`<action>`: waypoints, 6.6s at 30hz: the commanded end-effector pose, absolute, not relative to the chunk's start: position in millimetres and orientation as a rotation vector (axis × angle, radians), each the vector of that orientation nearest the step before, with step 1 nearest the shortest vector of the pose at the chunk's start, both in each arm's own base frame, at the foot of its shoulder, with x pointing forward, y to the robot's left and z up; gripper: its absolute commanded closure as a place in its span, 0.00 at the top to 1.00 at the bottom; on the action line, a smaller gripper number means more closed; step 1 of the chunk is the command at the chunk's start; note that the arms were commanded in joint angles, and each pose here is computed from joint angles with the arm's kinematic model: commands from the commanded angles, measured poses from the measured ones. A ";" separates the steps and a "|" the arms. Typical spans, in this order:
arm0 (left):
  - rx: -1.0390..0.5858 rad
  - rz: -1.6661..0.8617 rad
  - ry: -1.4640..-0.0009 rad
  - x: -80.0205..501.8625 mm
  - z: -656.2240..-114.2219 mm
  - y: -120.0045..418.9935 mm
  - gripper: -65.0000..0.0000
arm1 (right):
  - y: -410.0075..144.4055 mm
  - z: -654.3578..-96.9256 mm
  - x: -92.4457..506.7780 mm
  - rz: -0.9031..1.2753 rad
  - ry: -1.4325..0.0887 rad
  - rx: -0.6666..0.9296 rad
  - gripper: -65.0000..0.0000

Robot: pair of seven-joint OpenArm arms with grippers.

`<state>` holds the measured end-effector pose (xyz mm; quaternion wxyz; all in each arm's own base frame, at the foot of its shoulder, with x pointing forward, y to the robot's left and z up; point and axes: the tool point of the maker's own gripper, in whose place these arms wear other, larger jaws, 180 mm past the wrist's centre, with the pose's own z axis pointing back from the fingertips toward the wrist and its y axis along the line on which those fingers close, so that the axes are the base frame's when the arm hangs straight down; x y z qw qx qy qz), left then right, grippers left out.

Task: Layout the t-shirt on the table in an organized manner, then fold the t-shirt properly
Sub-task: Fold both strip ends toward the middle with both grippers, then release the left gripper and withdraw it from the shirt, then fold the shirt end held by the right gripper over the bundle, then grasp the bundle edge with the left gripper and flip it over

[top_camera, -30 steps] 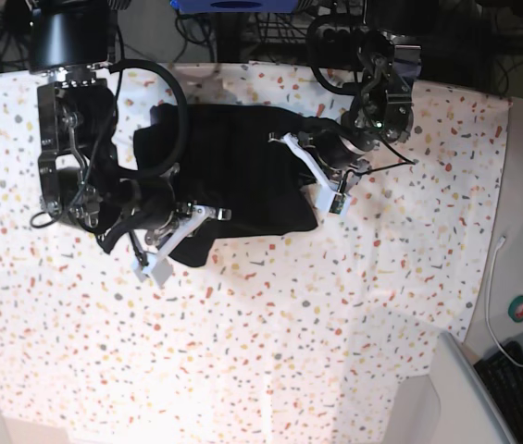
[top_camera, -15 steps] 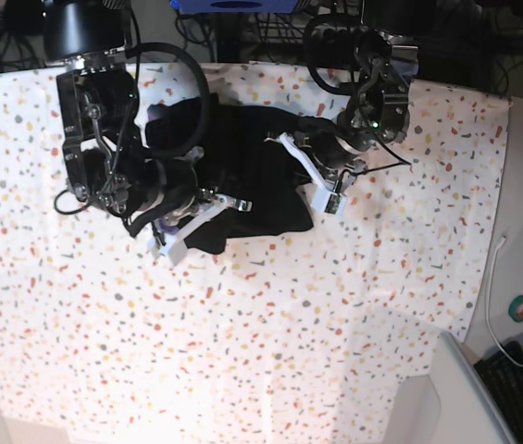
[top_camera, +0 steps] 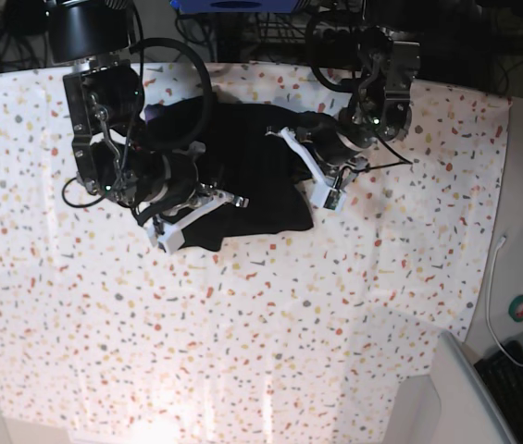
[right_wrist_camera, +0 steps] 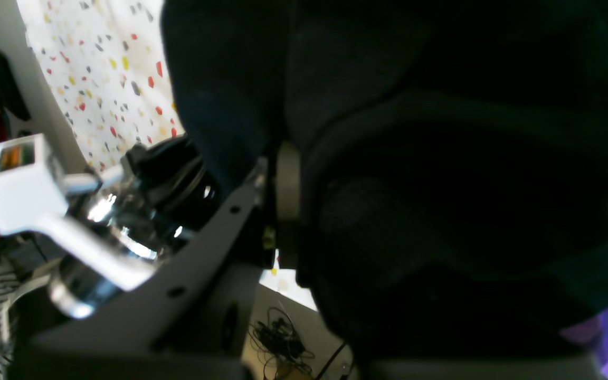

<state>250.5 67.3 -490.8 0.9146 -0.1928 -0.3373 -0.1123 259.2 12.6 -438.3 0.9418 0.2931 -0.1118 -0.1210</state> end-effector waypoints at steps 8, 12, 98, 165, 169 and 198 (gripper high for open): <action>-0.194 -0.190 -0.719 239.1 -477.9 144.5 0.00 | 18.3 -421.9 271.9 -0.241 -0.275 0.635 0.00; -0.172 -0.197 -0.686 224.9 -484.7 157.8 0.00 | 20.5 -404.9 271.5 -0.227 -0.320 0.657 0.00; 0.104 0.094 -0.736 178.0 -427.9 336.7 0.00 | 129.1 -279.5 251.0 0.325 -0.559 0.818 0.69; -0.597 0.115 -0.862 224.6 -416.8 144.0 0.87 | -74.1 -415.5 275.7 -0.013 -0.560 0.336 0.00; -0.629 0.108 -0.836 231.8 -426.8 130.6 0.89 | -83.3 -419.4 270.7 -0.034 -0.551 0.328 0.00; -0.559 -0.322 -0.552 316.5 -454.3 84.9 0.00 | -230.4 -419.1 254.7 -0.226 -0.609 0.152 0.00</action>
